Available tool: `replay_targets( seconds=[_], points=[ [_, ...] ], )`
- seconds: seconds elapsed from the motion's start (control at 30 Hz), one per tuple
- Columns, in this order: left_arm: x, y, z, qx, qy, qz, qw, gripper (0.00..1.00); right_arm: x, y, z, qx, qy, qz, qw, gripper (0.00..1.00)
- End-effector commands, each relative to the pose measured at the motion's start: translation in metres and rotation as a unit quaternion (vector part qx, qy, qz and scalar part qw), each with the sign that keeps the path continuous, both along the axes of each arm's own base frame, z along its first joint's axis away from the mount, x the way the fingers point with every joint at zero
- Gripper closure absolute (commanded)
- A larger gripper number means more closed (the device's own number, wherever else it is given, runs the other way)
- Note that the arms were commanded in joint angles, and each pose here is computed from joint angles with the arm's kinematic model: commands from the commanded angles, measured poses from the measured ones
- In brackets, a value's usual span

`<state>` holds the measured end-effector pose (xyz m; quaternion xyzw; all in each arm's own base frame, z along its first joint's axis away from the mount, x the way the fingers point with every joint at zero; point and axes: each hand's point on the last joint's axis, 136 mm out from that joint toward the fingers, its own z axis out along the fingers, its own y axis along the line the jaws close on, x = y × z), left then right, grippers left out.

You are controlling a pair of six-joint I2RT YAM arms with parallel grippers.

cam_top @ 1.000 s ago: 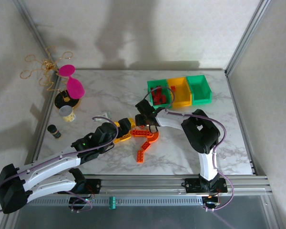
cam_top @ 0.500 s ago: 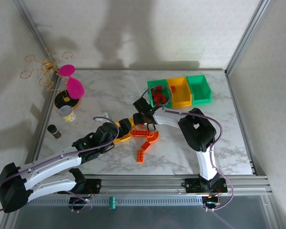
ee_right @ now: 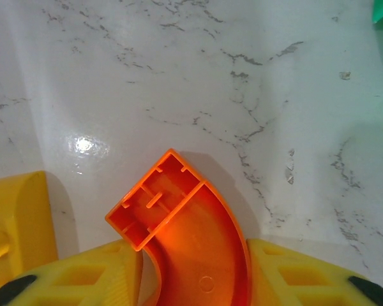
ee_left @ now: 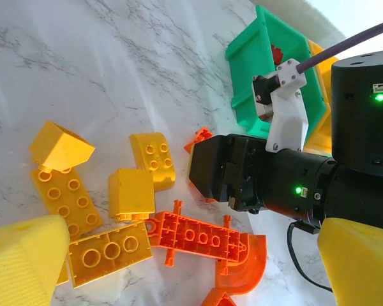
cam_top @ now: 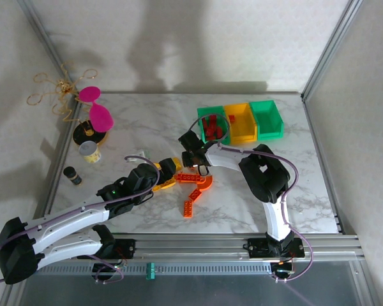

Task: Sort the legos into containers by color
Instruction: Pick up the lego from the center of the table, then place the lego in the container.

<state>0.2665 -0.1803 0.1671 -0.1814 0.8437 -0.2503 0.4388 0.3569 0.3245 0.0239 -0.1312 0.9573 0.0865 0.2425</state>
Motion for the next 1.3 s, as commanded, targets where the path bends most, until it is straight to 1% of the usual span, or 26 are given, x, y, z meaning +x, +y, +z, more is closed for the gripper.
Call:
replay_targets(
  seconds=[0.0, 0.1, 0.27, 0.4, 0.53, 0.7, 0.77, 0.8, 0.9, 1.1, 1.2, 1.23, 1.27],
  points=[
    [0.005, 0.001, 0.014, -0.01, -0.012, 0.01, 1.0, 0.0, -0.016, -0.001, -0.008, 0.003, 0.029, 0.005, 1.0, 0.6],
    [0.004, 0.002, 0.016, -0.012, -0.014, 0.011, 1.0, 0.0, -0.014, -0.002, -0.001, 0.01, 0.025, 0.001, 1.0, 0.63],
    [0.004, 0.0, 0.02, -0.017, -0.018, 0.005, 1.0, 0.0, -0.012, -0.009, 0.023, 0.037, 0.009, -0.01, 0.999, 0.63],
    [0.005, -0.004, 0.021, -0.017, -0.016, -0.001, 1.0, 0.0, -0.009, -0.025, 0.047, 0.057, -0.005, -0.027, 0.998, 0.63],
    [0.009, -0.011, 0.023, -0.02, -0.017, -0.008, 1.0, 0.0, 0.002, -0.046, 0.078, 0.072, -0.034, -0.049, 0.996, 0.62],
    [0.015, -0.026, 0.022, -0.027, -0.015, -0.024, 0.999, 0.0, 0.043, -0.104, 0.11, 0.074, -0.073, -0.116, 0.988, 0.61],
    [0.018, -0.032, 0.022, -0.03, -0.013, -0.032, 0.999, 0.0, 0.062, -0.126, 0.119, 0.082, -0.081, -0.138, 0.984, 0.61],
    [0.019, -0.036, 0.022, -0.032, -0.014, -0.036, 0.999, 0.0, 0.074, -0.143, 0.122, 0.078, -0.089, -0.159, 0.98, 0.61],
    [0.025, -0.046, 0.026, -0.034, -0.018, -0.047, 0.998, 0.0, 0.104, -0.176, 0.127, 0.066, -0.106, -0.197, 0.972, 0.61],
    [0.037, -0.063, 0.033, -0.024, -0.024, -0.062, 0.998, 0.0, 0.163, -0.211, 0.119, 0.041, -0.123, -0.231, 0.964, 0.61],
    [0.042, -0.068, 0.036, -0.022, -0.027, -0.064, 0.997, 0.0, 0.183, -0.225, 0.111, 0.029, -0.121, -0.245, 0.961, 0.61],
    [0.043, -0.068, 0.037, -0.021, -0.028, -0.064, 0.997, 0.0, 0.188, -0.225, 0.11, 0.028, -0.123, -0.241, 0.962, 0.6],
    [0.044, -0.069, 0.037, -0.022, -0.029, -0.065, 0.997, 0.0, 0.192, -0.225, 0.11, 0.026, -0.126, -0.235, 0.963, 0.56]
  ],
)
